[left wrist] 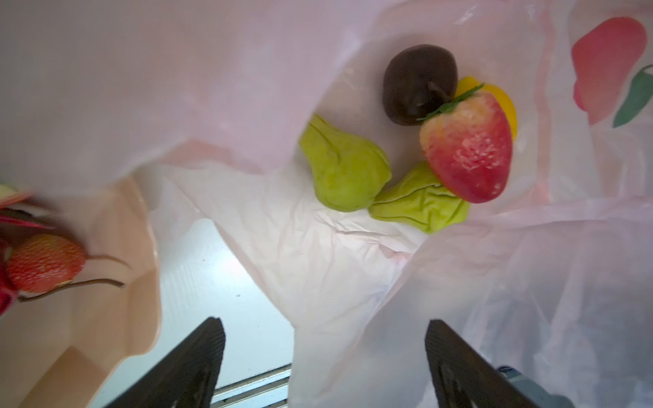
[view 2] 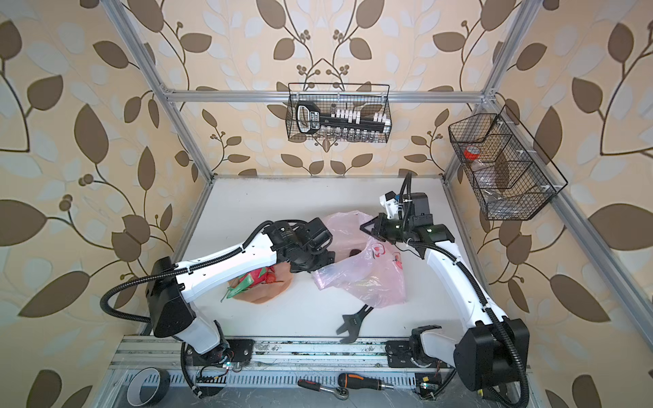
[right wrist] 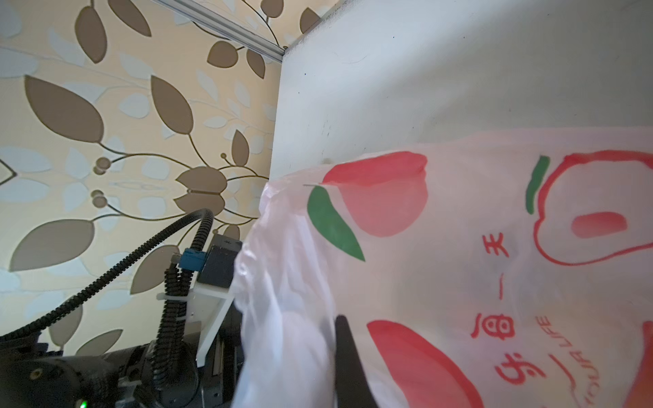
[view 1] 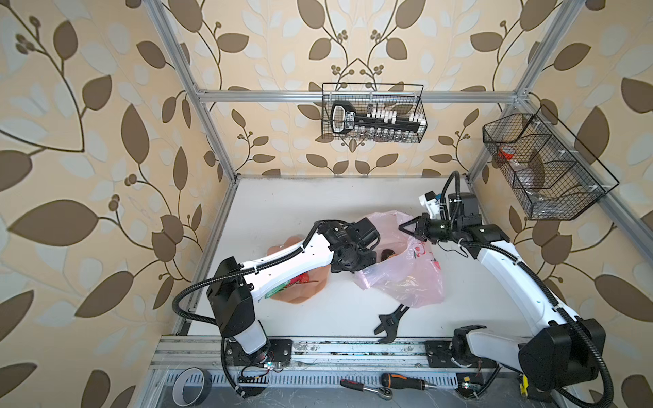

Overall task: Place the fruits into the plastic bag
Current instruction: Pick up the fruit from the plate.

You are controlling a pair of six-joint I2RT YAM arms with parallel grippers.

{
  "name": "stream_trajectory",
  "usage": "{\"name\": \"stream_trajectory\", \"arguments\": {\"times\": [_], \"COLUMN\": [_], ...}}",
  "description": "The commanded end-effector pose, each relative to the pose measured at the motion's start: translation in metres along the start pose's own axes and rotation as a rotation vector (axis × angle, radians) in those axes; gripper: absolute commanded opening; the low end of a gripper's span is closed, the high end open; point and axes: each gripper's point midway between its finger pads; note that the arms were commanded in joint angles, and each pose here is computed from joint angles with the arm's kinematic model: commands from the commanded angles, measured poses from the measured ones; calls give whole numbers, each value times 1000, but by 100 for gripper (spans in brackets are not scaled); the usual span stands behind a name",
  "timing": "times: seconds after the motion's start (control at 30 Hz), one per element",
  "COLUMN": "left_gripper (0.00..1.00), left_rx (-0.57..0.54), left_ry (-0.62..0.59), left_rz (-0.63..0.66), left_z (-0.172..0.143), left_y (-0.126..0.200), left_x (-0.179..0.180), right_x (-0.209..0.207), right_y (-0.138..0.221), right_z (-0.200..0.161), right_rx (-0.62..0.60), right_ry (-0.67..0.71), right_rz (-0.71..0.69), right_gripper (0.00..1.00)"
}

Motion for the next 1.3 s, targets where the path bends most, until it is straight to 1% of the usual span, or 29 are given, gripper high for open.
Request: {"name": "stream_trajectory", "arguments": {"times": [0.0, 0.23, 0.3, 0.4, 0.53, 0.63, 0.77, 0.93, 1.1, 1.27], "left_gripper": [91, 91, 91, 90, 90, 90, 90, 90, 89, 88], "left_rx": [-43, -60, -61, -47, -35, -15, 22, 38, 69, 115], "left_ry": [-3, 25, 16, -43, -142, -188, -252, -345, -402, -441], "left_rz": [93, 164, 192, 216, 300, 355, 385, 383, 349, 376], "left_z": [2, 5, 8, 12, 18, 23, 28, 35, 42, 47], "left_y": [16, 28, 29, 30, 36, 32, 20, 6, -6, -19], "left_x": [35, 78, 90, 100, 121, 138, 152, 155, 158, 171], "right_x": [2, 2, 2, 2, 3, 3, 3, 3, 3, 2], "right_y": [2, 3, 3, 3, 3, 3, 4, 4, 5, 6], "right_z": [-2, -1, -1, -1, -1, -1, -1, -1, -2, -2], "right_rx": [14, 12, 12, 12, 11, 13, 14, 14, 19, 18], "right_ry": [12, 13, 12, 12, 15, 13, 14, 17, 20, 19], "right_rz": [12, 15, 15, 14, 16, 16, 15, 14, 12, 7], "right_gripper": [0, 0, 0, 0, 0, 0, 0, 0, 0, 0]}}
Point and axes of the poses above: each gripper's point midway between its finger pads, its own y axis back along the fingers, its own x axis along the line the jaws close on, z = x × y, and after that the axes turned 4 degrees about y, right-handed
